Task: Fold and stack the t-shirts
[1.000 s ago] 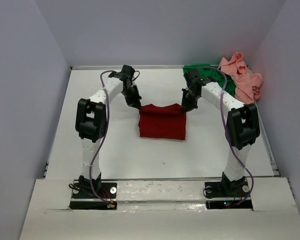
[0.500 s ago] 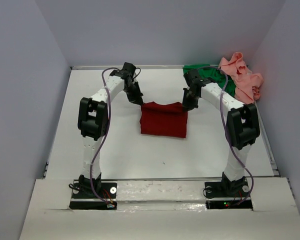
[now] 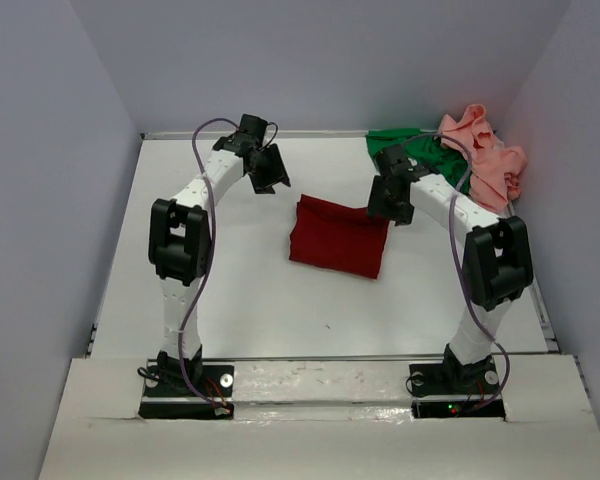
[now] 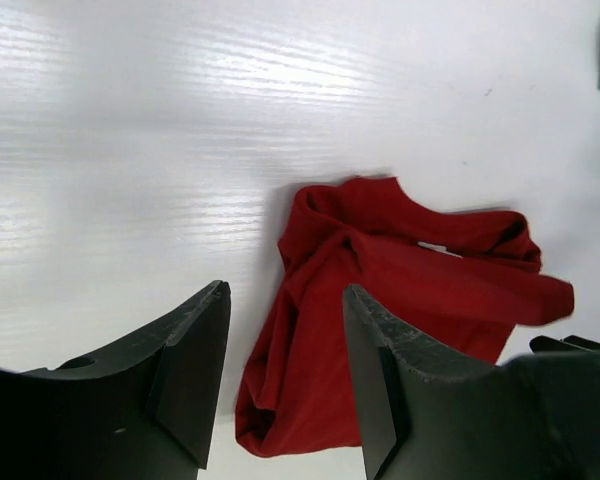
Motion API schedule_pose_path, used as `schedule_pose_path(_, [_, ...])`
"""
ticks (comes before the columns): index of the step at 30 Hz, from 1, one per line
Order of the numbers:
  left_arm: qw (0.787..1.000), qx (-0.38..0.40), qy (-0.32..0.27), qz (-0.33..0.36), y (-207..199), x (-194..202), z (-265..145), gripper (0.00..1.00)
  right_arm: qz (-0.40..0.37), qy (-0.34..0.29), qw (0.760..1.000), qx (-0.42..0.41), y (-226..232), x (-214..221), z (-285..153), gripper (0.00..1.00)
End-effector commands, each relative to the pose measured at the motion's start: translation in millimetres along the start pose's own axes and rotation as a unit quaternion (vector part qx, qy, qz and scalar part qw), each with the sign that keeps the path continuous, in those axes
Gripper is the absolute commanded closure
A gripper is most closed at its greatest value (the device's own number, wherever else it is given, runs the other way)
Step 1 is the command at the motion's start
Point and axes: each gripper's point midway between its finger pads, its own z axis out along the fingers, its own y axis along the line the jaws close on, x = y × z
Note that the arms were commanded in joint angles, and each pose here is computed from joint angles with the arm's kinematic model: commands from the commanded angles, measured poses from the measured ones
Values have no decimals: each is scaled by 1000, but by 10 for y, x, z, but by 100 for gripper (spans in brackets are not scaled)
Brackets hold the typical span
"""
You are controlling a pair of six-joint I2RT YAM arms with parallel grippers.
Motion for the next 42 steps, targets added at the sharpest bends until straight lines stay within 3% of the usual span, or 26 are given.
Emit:
schedule_pose_path(1, [996,50,-75,13,-328,-329,-554,42,40,-101,994,6,-89,-423,-314,22])
schedule_pose_path(7, [993,79,-69,48,-495,-253,-808,43,50,-137,989,-32,-23,-536,-516,18])
schedule_pose_path(9, [991,110,-43,58,-587,-98,-841,45,48,-132,989,-46,28,-519,-523,19])
schedule_pose_path(11, [990,130,-10,60,-652,98,-811,58,43,-120,990,-61,91,-481,-502,22])
schedule_pose_path(12, [988,139,17,60,-654,263,-765,68,41,-113,991,-64,113,-459,-473,24])
schedule_pose_path(13, [987,143,31,62,-668,361,-733,85,41,-110,991,-68,132,-453,-464,29])
schedule_pose_path(14, [986,143,52,65,-671,539,-672,100,40,-107,990,-82,186,-452,-466,57])
schedule_pose_path(15, [984,154,63,69,-713,632,-659,100,38,-103,990,-87,211,-437,-449,89])
schedule_pose_path(16, [982,162,71,70,-744,713,-643,100,39,-101,990,-92,236,-438,-447,100])
schedule_pose_path(20, [966,218,122,67,-961,1149,-580,100,29,-72,983,-167,561,-389,-387,100])
schedule_pose_path(26, [947,271,159,69,-1118,1454,-571,100,27,-35,957,-287,987,-318,-424,100])
schedule_pose_path(32, [937,289,187,57,-1087,1652,-518,100,42,21,898,-438,1371,-198,-504,100])
schedule_pose_path(42, [932,282,224,42,-878,1940,-100,100,41,63,865,-495,1543,-71,-442,100])
